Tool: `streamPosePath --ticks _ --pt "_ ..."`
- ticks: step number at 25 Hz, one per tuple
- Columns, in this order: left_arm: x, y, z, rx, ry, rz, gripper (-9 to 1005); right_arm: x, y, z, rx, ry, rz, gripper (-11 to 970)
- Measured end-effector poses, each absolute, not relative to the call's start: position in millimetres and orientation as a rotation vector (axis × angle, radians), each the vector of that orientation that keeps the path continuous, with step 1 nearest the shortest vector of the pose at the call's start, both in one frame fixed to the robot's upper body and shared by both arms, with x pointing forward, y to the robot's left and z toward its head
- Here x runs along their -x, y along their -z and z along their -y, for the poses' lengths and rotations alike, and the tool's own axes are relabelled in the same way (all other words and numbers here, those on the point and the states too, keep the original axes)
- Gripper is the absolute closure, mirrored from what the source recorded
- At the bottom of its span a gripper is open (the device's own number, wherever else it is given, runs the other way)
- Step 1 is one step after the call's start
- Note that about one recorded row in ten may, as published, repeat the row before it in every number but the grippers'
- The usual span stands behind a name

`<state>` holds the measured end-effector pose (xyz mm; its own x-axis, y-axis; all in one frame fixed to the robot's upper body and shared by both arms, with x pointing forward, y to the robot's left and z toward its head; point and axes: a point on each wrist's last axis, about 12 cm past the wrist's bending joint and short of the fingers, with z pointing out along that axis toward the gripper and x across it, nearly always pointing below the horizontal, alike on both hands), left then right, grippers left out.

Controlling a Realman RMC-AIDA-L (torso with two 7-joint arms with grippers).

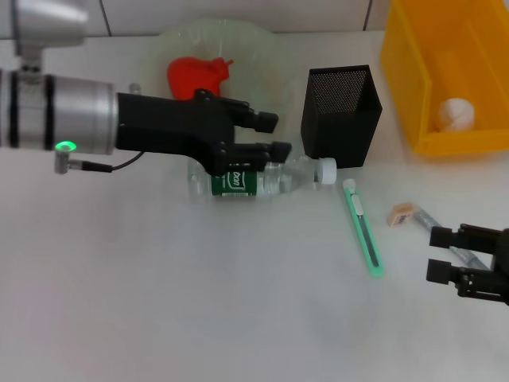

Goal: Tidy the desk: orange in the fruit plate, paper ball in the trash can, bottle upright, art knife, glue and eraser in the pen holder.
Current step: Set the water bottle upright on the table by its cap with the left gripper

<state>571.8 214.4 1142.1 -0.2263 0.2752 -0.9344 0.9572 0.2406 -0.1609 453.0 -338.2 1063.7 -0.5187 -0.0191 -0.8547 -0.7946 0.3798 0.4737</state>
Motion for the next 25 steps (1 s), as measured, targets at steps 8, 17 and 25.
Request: streamPosePath --ticks 8,17,25 --pt "-596.8 -1158.1 -162.6 -1.457 0.812 -1.828 558 -438.5 -1056.6 349.6 0.643 -1.171 -1.859 238" --pt "-588.4 -1159.5 -115.9 -1.664 0.583 -1.797 197 -436.5 -1053.0 352.3 0.621 -1.145 -1.880 240" --pt "-581.6 -1151.0 -89.7 -1.763 0.466 -1.734 187 -435.1 -1051.1 351.3 0.615 -1.154 -1.884 240"
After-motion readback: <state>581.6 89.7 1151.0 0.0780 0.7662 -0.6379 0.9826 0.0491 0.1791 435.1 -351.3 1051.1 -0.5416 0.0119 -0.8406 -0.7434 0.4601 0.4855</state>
